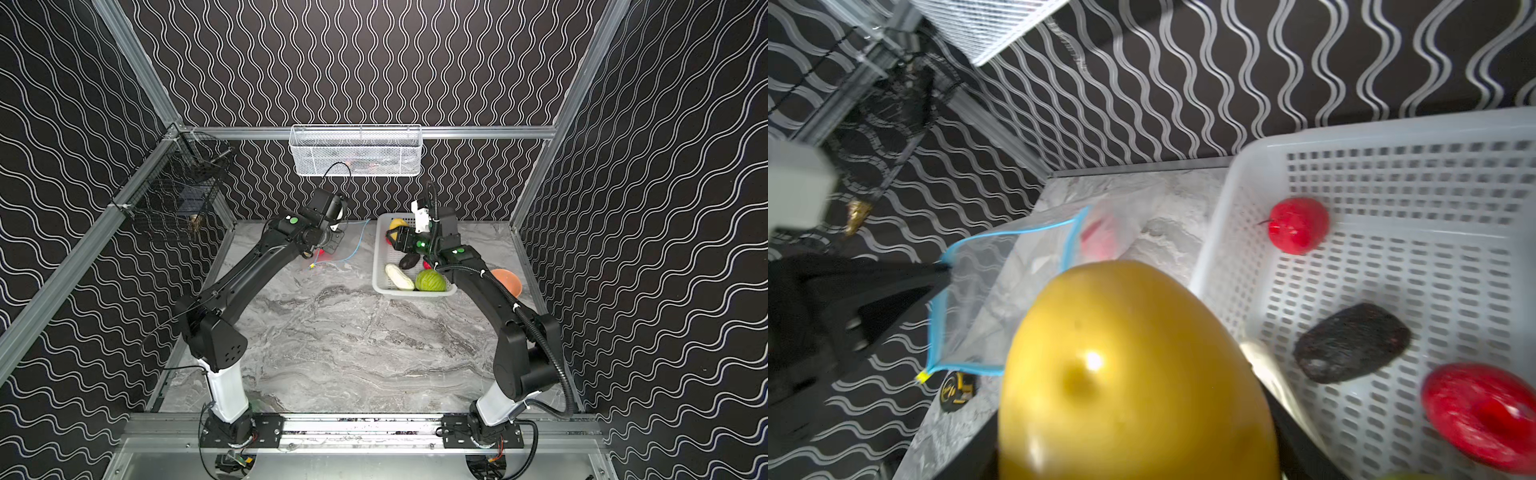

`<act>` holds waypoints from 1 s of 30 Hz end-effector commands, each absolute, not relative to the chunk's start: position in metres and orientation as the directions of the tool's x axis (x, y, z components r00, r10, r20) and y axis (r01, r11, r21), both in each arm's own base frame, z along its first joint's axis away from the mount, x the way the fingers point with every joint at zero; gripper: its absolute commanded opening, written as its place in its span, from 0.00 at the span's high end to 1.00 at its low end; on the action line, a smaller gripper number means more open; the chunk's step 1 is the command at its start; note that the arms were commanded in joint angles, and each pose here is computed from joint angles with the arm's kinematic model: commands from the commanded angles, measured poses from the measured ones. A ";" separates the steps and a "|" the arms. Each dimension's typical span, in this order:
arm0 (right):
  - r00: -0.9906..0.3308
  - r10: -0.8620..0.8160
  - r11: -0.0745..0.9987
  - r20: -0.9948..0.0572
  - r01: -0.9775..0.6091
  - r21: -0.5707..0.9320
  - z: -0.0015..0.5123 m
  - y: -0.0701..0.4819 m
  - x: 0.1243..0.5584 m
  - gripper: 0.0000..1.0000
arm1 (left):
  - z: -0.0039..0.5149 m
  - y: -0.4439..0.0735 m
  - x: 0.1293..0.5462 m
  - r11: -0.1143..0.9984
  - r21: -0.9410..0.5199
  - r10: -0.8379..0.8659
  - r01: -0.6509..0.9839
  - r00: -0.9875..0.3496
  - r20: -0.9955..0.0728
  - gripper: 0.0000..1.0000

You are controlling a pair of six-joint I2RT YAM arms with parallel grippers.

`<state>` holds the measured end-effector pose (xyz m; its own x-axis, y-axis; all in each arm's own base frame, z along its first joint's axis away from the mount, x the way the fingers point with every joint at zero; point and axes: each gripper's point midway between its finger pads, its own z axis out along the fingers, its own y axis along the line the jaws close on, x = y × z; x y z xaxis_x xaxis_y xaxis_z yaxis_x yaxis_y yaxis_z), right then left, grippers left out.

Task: Place the food in the zip-top bag and seal the zipper

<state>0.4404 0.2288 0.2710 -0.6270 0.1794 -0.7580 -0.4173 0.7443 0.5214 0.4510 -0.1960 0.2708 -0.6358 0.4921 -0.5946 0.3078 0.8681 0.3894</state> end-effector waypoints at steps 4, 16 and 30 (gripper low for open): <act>-0.579 0.213 0.698 -0.787 -0.473 0.537 0.297 0.247 0.430 0.50 | 0.273 -0.197 0.446 0.878 0.362 0.476 0.313 -0.644 -0.599 1.00; -0.591 0.194 0.601 -0.783 -0.560 0.571 0.312 0.299 0.408 0.50 | 0.278 -0.203 0.444 0.886 0.329 0.464 0.328 -0.642 -0.610 1.00; -0.671 0.282 0.517 -0.685 -0.495 0.698 0.287 0.336 0.432 0.51 | 0.277 -0.206 0.444 0.892 0.307 0.452 0.332 -0.648 -0.613 1.00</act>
